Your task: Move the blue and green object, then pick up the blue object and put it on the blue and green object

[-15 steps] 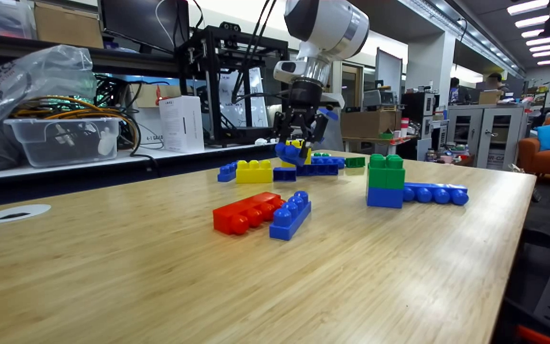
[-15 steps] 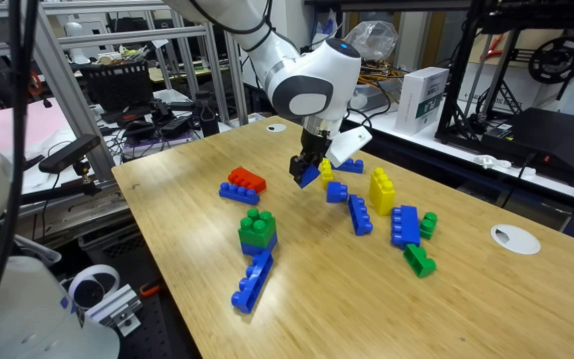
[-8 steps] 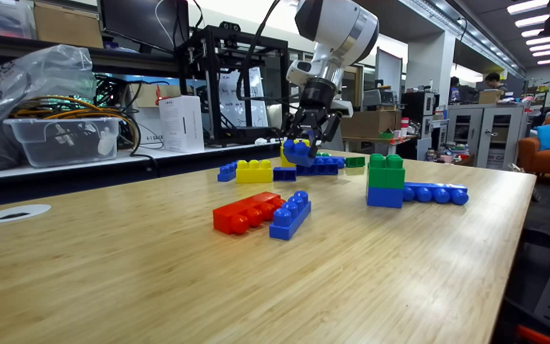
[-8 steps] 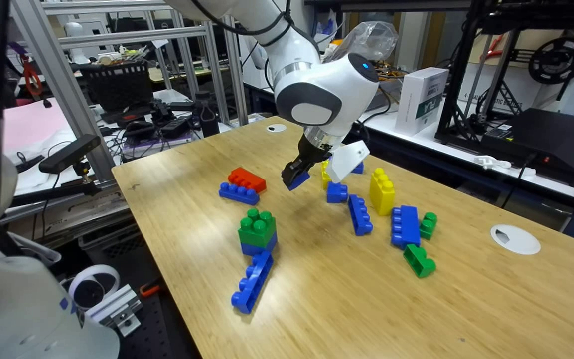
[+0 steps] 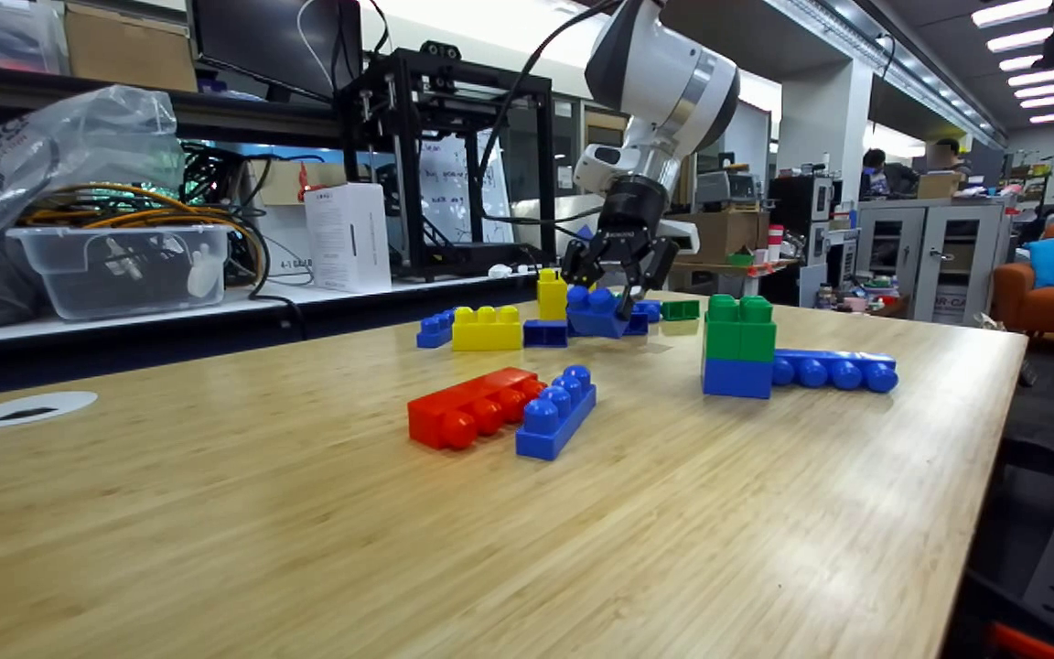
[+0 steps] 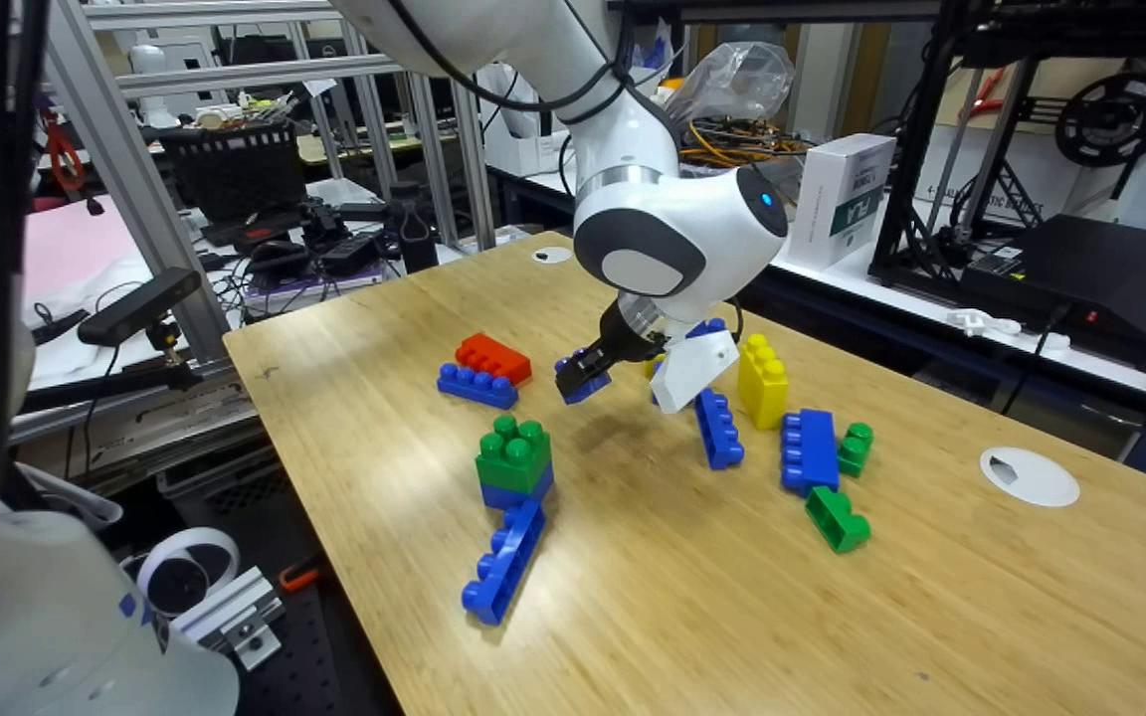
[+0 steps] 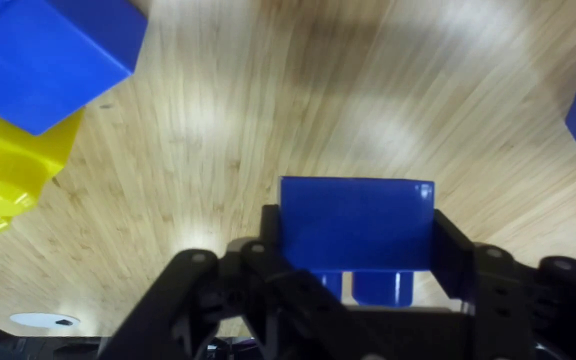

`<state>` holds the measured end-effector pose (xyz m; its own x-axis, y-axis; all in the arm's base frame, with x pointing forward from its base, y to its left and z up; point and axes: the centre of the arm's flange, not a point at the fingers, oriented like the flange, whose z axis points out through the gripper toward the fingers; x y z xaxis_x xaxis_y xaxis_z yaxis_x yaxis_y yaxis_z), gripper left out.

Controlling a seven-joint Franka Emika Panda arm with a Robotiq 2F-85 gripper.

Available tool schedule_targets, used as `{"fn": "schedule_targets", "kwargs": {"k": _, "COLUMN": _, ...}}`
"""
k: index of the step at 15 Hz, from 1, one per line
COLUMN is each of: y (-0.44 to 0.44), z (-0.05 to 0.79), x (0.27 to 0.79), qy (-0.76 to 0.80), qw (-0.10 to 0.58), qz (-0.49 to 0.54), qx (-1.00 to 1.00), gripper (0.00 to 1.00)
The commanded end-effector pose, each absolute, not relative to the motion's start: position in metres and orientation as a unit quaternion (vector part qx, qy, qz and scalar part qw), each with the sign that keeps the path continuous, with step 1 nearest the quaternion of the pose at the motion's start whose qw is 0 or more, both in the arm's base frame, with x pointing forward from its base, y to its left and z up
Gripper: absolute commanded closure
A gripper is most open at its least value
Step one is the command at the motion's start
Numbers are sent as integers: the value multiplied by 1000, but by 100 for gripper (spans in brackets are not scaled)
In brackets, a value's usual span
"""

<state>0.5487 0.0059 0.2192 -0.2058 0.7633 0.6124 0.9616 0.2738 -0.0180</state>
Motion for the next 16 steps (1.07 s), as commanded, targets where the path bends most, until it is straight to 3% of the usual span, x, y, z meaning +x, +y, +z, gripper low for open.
{"fn": "schedule_targets", "kwargs": {"k": 1, "y": 2, "z": 205, "x": 557, "qy": -747, "qw": 284, "qz": -205, "qx": -566, "gripper": 55}}
{"fn": "schedule_targets", "kwargs": {"k": 16, "y": -9, "z": 155, "x": 563, "qy": -713, "qw": 344, "qz": -262, "qx": -552, "gripper": 55}}
